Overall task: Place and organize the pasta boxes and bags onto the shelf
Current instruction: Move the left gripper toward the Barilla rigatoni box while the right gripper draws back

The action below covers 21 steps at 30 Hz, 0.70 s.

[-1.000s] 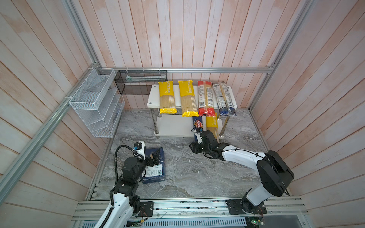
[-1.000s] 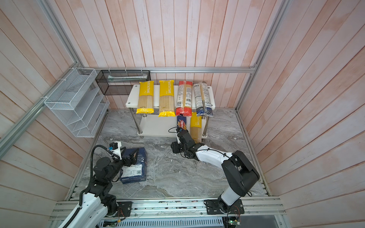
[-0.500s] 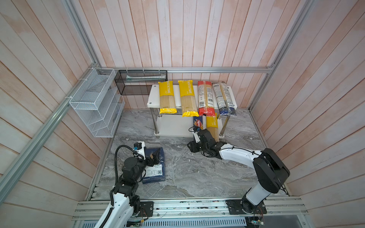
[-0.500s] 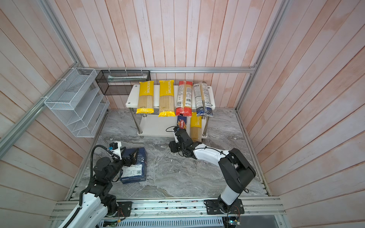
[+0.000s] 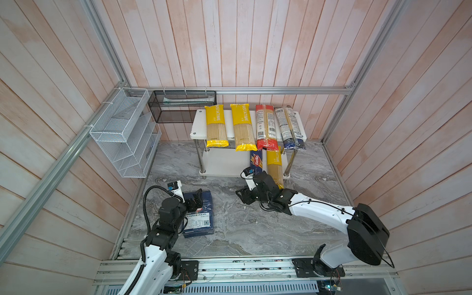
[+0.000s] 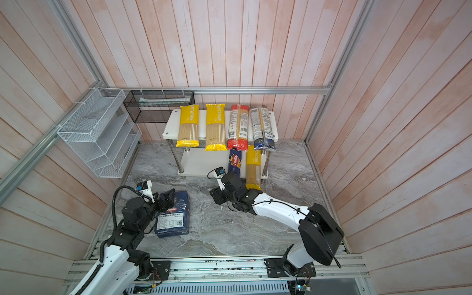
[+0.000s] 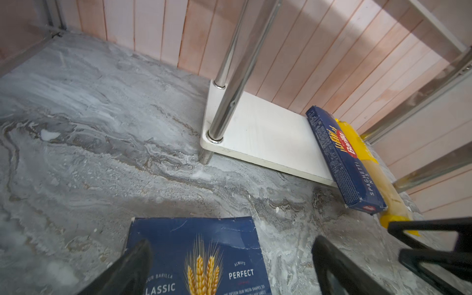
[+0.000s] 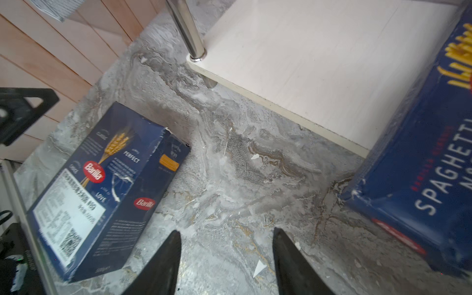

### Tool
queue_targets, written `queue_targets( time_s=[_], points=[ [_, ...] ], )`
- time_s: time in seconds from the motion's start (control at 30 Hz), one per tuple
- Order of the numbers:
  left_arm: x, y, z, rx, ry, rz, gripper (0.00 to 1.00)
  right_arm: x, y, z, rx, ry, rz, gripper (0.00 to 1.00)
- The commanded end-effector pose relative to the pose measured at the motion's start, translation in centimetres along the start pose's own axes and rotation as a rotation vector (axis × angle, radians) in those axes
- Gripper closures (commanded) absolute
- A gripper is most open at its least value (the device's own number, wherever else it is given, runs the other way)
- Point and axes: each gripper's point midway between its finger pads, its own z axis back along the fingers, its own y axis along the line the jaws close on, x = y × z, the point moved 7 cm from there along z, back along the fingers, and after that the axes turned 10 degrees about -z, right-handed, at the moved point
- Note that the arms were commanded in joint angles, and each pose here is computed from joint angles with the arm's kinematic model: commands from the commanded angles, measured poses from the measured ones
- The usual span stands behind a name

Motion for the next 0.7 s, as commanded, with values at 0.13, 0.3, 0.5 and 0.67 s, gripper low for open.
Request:
queue_targets(
  time_s=[0.13,0.3,0.5,0.67],
  points=[
    [1.3,1.4,0.6,0.175,0.09,0.1,0.0,-2.7,-0.1,3.6,0.082,0.032,0.006,0.4],
    [1.2,2.3,-0.1,0.191,0.129,0.143,0.0,-3.8,0.0,6.5,0.164,-0.008,-0.001,0.4],
    [-0.3,3.5,-1.0,0.215,0.186,0.178,0.0,-4.9,-1.0,9.5,0.159,-0.078,-0.02,0.39],
    [-1.3,4.0,-1.5,0.18,0.191,0.238,0.0,-5.7,-1.7,10.7,0.156,-0.112,-0.034,0.38]
  ],
)
